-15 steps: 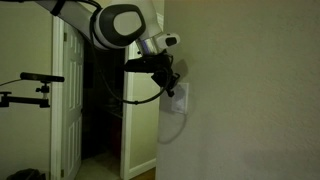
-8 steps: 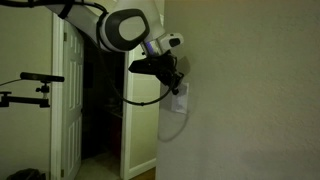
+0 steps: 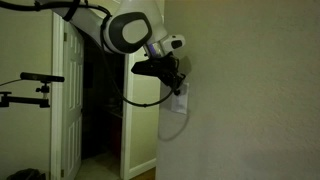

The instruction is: Flip the switch on the wall

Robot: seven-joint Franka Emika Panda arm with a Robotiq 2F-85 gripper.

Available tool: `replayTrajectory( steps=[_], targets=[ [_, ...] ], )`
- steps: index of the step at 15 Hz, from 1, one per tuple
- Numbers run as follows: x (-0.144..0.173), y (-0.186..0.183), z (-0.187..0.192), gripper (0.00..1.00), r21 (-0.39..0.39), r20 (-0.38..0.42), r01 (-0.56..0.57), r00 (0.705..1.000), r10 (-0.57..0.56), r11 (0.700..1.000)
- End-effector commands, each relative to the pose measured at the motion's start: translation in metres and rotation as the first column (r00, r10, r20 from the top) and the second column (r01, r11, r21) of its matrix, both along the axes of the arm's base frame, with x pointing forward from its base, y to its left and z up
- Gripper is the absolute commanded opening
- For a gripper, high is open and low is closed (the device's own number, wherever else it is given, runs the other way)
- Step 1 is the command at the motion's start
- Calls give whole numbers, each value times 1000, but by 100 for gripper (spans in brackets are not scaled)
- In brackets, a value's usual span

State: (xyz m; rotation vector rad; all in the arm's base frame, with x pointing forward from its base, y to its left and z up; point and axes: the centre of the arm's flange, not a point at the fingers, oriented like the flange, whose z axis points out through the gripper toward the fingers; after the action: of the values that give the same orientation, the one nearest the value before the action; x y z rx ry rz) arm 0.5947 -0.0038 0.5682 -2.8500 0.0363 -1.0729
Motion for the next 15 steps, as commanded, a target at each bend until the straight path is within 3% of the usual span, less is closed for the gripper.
replayTrajectory(
  steps=[1,3,4,5,10,15],
  targets=[
    [13,-1,4,3,24,43,9,999,-10,1000],
    [10,0,3,3,29,33,8,999,-9,1000],
    [5,1,3,22,18,19,3,1000,-3,1000],
    [0,1,4,30,10,3,-6,1000,6,1000],
    [-37,-2,-3,61,19,-183,-80,980,82,997],
    [-66,-13,-17,92,41,-383,-87,919,96,995]
  ],
)
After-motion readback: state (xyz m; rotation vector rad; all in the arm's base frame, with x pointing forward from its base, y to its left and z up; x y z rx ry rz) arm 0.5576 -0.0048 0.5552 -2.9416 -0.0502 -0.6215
